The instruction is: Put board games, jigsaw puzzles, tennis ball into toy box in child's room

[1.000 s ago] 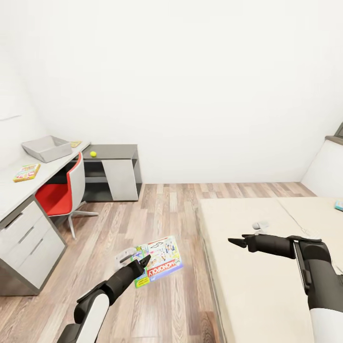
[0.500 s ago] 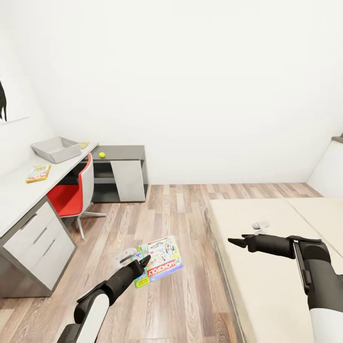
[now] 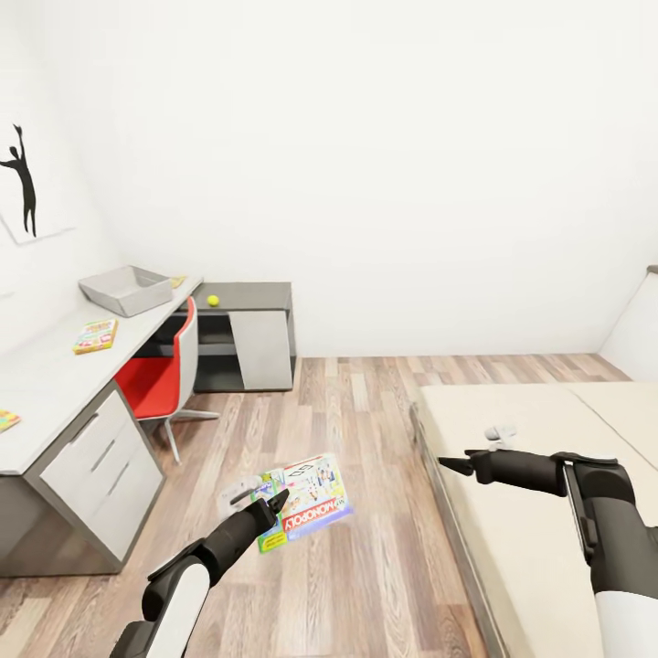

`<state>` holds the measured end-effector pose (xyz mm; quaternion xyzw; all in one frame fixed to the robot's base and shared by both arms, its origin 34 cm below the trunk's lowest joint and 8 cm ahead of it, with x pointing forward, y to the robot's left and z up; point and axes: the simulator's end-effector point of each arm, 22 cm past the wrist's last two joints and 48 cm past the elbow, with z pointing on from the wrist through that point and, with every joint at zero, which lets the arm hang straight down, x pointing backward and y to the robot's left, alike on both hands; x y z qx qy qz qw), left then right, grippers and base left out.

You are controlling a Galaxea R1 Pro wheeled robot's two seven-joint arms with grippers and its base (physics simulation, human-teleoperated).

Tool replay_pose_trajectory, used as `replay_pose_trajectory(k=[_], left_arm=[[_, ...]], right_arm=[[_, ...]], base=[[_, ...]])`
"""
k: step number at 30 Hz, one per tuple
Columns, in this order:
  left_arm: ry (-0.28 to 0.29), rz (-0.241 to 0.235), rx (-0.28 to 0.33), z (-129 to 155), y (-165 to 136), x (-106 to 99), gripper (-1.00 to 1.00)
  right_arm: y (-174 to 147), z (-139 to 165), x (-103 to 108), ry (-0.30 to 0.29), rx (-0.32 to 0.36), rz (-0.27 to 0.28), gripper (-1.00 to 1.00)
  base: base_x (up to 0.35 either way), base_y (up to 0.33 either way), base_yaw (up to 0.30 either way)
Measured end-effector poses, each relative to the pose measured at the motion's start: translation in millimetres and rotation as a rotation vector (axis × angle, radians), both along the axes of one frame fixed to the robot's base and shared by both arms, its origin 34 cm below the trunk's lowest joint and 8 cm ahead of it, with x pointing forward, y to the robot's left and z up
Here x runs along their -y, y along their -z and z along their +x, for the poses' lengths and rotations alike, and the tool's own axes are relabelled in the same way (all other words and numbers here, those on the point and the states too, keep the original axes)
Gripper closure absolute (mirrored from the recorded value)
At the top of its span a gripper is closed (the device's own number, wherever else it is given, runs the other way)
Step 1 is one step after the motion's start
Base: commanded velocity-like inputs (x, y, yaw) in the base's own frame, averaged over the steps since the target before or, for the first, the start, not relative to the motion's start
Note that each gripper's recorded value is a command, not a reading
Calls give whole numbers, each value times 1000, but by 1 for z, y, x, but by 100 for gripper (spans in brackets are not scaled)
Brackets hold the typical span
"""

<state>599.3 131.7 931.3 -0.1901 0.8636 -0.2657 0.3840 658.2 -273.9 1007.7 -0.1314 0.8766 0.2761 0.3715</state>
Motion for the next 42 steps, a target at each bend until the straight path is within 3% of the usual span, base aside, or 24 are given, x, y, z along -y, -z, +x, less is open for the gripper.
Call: replay_pose_trajectory(k=[5,9,19,42], left_arm=[[1,3,1,0,0,0,100],[17,-31,13,-7,-6,17,100],[10,-36,12,-23,-9,15,100],[9,-37,17,-23,-11,15,100]], right_arm=[[1,0,3,-2,5,-9,-100],[-2,7,4,8,14,7,-100],[-2,6,4,8,14,7,-100],[-2,6,4,8,14,7,-100]], base=[[52,233,0],[0,0,0],[0,0,0],[0,0,0]])
